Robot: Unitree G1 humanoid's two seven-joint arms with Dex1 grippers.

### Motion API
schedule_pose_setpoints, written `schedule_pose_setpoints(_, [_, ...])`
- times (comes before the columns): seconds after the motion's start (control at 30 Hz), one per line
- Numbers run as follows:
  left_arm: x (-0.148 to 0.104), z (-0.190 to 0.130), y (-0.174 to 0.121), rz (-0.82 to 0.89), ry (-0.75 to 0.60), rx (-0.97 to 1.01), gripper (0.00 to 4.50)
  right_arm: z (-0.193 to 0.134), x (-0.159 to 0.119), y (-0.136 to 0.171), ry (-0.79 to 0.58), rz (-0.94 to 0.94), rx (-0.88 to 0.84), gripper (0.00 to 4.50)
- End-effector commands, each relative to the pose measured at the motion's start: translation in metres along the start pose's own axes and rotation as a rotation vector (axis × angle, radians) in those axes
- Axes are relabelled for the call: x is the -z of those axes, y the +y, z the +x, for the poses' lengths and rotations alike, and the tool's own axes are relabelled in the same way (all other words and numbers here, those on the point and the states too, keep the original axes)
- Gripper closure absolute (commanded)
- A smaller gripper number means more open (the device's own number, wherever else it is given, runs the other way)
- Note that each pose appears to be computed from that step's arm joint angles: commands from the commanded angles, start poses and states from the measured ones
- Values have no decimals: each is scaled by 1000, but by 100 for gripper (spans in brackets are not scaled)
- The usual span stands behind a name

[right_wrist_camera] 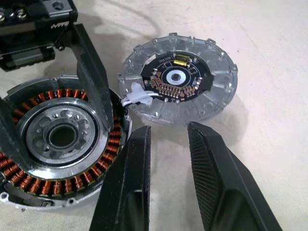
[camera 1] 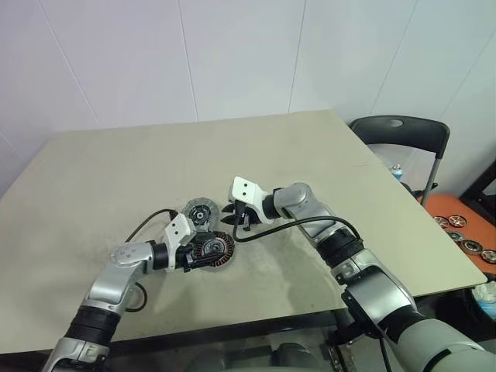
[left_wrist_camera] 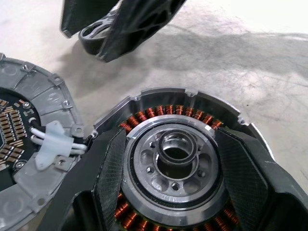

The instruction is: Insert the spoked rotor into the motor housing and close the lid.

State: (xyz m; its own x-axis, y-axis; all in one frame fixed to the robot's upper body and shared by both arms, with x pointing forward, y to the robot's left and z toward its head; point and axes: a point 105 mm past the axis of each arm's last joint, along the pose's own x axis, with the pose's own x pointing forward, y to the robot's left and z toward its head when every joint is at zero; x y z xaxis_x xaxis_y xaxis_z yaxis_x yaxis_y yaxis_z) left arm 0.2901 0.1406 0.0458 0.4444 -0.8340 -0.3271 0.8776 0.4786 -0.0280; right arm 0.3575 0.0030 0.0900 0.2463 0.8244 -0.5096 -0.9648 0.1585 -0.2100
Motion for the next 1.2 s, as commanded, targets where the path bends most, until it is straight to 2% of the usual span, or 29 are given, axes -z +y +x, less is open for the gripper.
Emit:
schedule_pose_setpoints(0.03, [-14, -24, 18, 7, -19, -71, 136, -1, -18, -5, -52, -36, 18, 321])
schedule_pose_setpoints(0.2, [-36, -48, 28, 1, -71, -126, 136, -2, -24, -2, -84, -39, -4, 321])
schedule_pose_setpoints(0.47, [-21, -63, 30, -36, -32, -181, 136, 4, -20, 3, -72, -37, -21, 321])
schedule_pose_setpoints(0.63, [-24, -74, 31, -52, -70, -221, 136, -1, -18, 7, -72, -28, -55, 321])
schedule_pose_setpoints(0.87, [-24, -107, 49, -48, -55, -354, 136, -11, 5, 25, -4, -34, -180, 321])
schedule_pose_setpoints(0.9, [-25, -110, 49, -48, -60, -364, 131, -11, 9, 26, 4, -36, -184, 361])
schedule_pose_setpoints(0.93, [-27, -111, 50, -47, -63, -373, 131, -12, 11, 27, 9, -37, -193, 379])
schedule_pose_setpoints(1.0, [-30, -114, 49, -48, -76, -379, 131, -13, 12, 32, -5, -27, -226, 443])
schedule_pose_setpoints(1.2, [-27, -117, 45, -74, -83, -386, 131, -9, 12, 34, 11, -5, -250, 447])
